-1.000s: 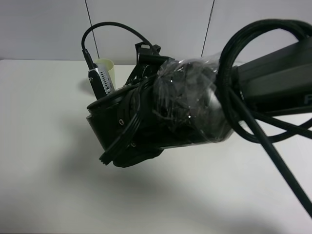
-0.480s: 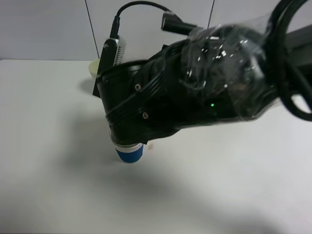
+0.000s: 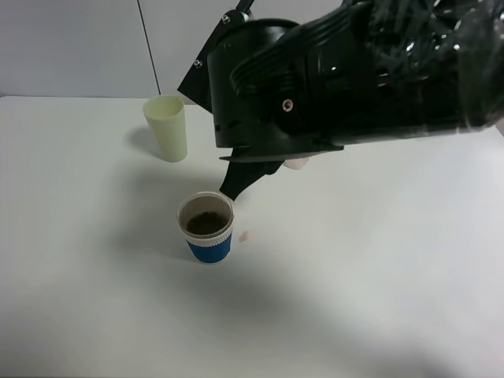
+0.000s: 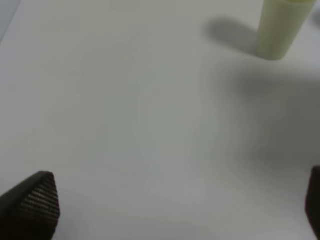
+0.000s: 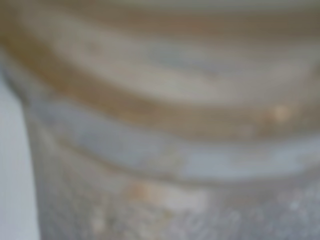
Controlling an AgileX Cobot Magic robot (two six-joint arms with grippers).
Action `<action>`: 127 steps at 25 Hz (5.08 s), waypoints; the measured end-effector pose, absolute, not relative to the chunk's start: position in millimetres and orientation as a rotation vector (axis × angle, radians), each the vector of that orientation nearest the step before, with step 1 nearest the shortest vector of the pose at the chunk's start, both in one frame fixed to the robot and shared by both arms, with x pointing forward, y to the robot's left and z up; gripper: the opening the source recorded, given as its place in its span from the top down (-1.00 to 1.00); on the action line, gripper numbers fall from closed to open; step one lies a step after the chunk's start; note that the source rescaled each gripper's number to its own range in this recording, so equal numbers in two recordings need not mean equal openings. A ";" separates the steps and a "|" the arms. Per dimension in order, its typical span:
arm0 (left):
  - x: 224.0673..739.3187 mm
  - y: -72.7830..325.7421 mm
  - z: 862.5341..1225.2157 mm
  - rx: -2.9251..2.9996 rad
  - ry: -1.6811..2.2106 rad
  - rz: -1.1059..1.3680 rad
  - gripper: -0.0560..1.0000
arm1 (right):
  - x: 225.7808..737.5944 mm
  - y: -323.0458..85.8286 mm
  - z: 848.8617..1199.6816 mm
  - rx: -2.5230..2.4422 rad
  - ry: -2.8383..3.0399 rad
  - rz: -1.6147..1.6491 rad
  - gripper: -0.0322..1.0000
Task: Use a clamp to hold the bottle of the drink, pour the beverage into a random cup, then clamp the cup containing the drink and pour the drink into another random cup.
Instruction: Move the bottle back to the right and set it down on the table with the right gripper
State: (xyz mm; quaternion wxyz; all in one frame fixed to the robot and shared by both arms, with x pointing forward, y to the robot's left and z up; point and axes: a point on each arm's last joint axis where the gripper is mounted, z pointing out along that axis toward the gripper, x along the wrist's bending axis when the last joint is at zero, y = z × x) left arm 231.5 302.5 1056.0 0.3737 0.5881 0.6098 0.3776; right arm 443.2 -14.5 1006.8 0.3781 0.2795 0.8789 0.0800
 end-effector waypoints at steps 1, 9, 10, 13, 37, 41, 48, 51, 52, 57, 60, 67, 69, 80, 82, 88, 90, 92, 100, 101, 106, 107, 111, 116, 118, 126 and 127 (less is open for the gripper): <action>231.5 302.5 1056.0 1.506 1.562 0.967 -1.00 | 443.9 -14.6 1006.7 0.725 2.251 0.214 0.93; 231.5 302.5 1056.0 1.506 1.562 0.967 -1.00 | 464.3 -24.6 1003.9 0.851 2.279 0.289 0.93; 231.5 302.5 1056.0 1.506 1.562 0.967 -1.00 | 467.7 -27.1 1003.7 0.870 2.277 0.290 0.93; 231.5 302.5 1056.0 1.506 1.562 0.967 -1.00 | 476.3 -33.1 1002.5 0.926 2.278 0.304 0.93; 231.5 302.5 1056.0 1.506 1.562 0.967 -1.00 | 518.0 -57.6 996.6 0.965 2.459 0.519 0.93; 231.5 302.5 1056.0 1.506 1.562 0.967 -1.00 | 519.3 -54.5 997.3 0.920 2.494 0.590 0.93; 231.5 302.5 1056.0 1.506 1.562 0.967 -1.00 | 522.3 -58.2 992.8 0.921 2.511 0.673 0.93; 231.5 302.5 1056.0 1.506 1.562 0.967 -1.00 | 517.9 -67.2 979.8 0.932 2.520 0.715 0.93; 231.5 302.5 1056.0 1.506 1.562 0.967 -1.00 | 515.0 -71.7 974.6 0.933 2.524 0.723 0.93; 231.5 302.5 1056.0 1.506 1.562 0.967 -1.00 | 502.1 -95.7 957.3 0.972 2.494 0.780 0.93; 231.5 302.5 1056.0 1.506 1.562 0.967 -1.00 | 499.2 -111.1 951.5 1.021 2.466 0.787 0.93; 231.5 302.5 1056.0 1.506 1.562 0.967 -1.00 | 497.9 -138.9 935.0 1.087 2.400 0.797 0.93; 231.5 302.5 1056.0 1.506 1.562 0.967 -1.00 | 499.3 -144.0 933.1 1.084 2.367 0.824 0.93; 231.5 302.5 1056.0 1.506 1.562 0.967 -1.00 | 520.5 -181.0 935.1 1.159 2.214 0.837 0.93; 231.5 302.5 1056.0 1.506 1.562 0.967 -1.00 | 524.2 -188.1 936.0 1.177 2.185 0.837 0.93; 231.5 302.5 1056.0 1.506 1.562 0.967 -1.00 | 532.4 -196.1 941.8 1.146 2.101 0.890 0.93; 231.5 302.5 1056.0 1.506 1.562 0.967 -1.00 | 534.7 -196.6 944.5 1.131 2.069 0.918 0.93; 231.5 302.5 1056.0 1.506 1.562 0.967 -1.00 | 538.0 -197.6 944.3 1.122 2.038 0.942 0.93; 231.5 302.5 1056.0 1.506 1.562 0.967 -1.00 | 548.8 -195.8 920.6 1.116 2.001 0.964 0.94; 231.5 302.5 1056.0 1.506 1.562 0.967 -1.00 | 549.8 -195.7 917.3 1.116 1.997 0.963 0.94; 231.5 302.5 1056.0 1.506 1.562 0.967 -1.00 | 554.5 -196.3 901.0 1.133 1.975 0.952 0.94; 231.5 302.5 1056.0 1.506 1.562 0.967 -1.00 | 555.2 -196.0 898.2 1.131 1.973 0.954 0.94; 231.5 302.5 1056.0 1.506 1.562 0.967 -1.00 | 558.2 -197.6 887.5 1.177 1.934 0.955 0.94; 231.5 302.5 1056.0 1.506 1.562 0.967 -1.00 | 559.5 -200.3 879.8 1.239 1.902 0.941 0.94; 231.5 302.5 1056.0 1.506 1.562 0.967 -1.00 | 560.2 -200.9 880.7 1.247 1.882 0.947 0.94; 231.5 302.5 1056.0 1.506 1.562 0.967 -1.00 | 561.5 -206.1 880.6 1.307 1.838 0.936 0.94; 231.5 302.5 1056.0 1.506 1.562 0.967 -1.00 | 561.6 -206.2 880.6 1.310 1.836 0.936 0.94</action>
